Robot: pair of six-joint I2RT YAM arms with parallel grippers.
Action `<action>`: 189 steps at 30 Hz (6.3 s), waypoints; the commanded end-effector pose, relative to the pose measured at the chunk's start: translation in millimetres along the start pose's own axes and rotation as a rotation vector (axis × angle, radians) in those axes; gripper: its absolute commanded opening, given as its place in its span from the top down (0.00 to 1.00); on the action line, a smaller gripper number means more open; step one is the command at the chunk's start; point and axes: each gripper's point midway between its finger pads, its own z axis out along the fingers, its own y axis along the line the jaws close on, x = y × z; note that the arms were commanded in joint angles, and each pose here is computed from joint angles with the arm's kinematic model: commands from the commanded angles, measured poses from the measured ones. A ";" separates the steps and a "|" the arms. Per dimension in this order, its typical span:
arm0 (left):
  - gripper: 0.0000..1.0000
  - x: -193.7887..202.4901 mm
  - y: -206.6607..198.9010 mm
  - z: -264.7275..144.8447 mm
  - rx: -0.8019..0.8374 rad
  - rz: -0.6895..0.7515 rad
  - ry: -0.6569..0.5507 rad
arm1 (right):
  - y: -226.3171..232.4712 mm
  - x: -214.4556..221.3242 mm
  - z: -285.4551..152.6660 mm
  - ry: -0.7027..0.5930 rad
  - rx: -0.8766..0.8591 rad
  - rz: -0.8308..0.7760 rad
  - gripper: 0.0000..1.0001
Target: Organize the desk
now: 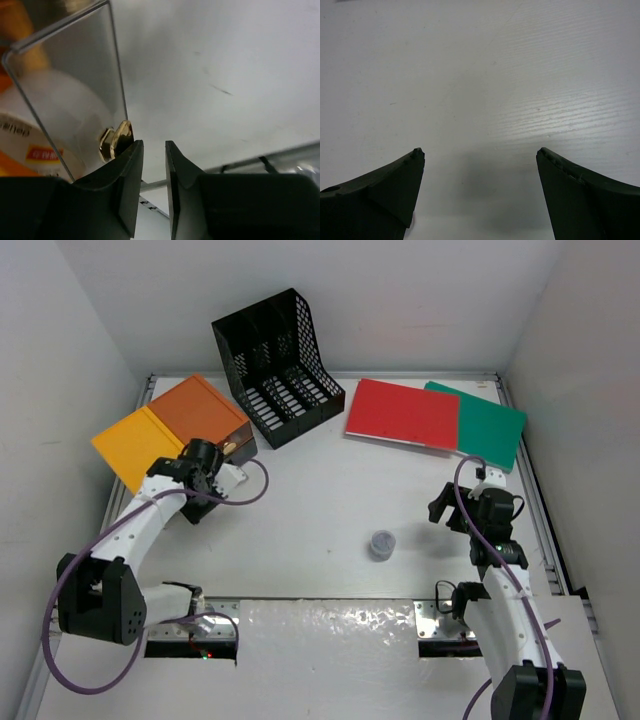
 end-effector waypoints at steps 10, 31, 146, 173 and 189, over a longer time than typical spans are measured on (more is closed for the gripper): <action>0.71 -24.5 97.8 -3.8 -0.491 -0.160 -0.091 | 2.8 -10.5 -0.7 -0.049 -0.017 -0.018 0.10; 0.60 -80.3 2.0 5.8 -0.302 0.287 -0.282 | 4.9 -8.4 1.8 -0.039 -0.031 -0.019 0.09; 0.23 47.2 226.0 -18.8 -0.381 -0.533 -0.417 | 592.2 96.7 122.7 -0.267 -0.696 -0.481 0.35; 0.23 43.3 232.7 -26.3 -0.379 -0.500 -0.438 | 586.9 126.3 133.7 -0.138 -0.716 -0.382 0.53; 0.23 48.3 230.2 -18.5 -0.345 -0.511 -0.419 | 564.3 119.2 95.2 -0.159 -0.727 -0.364 1.00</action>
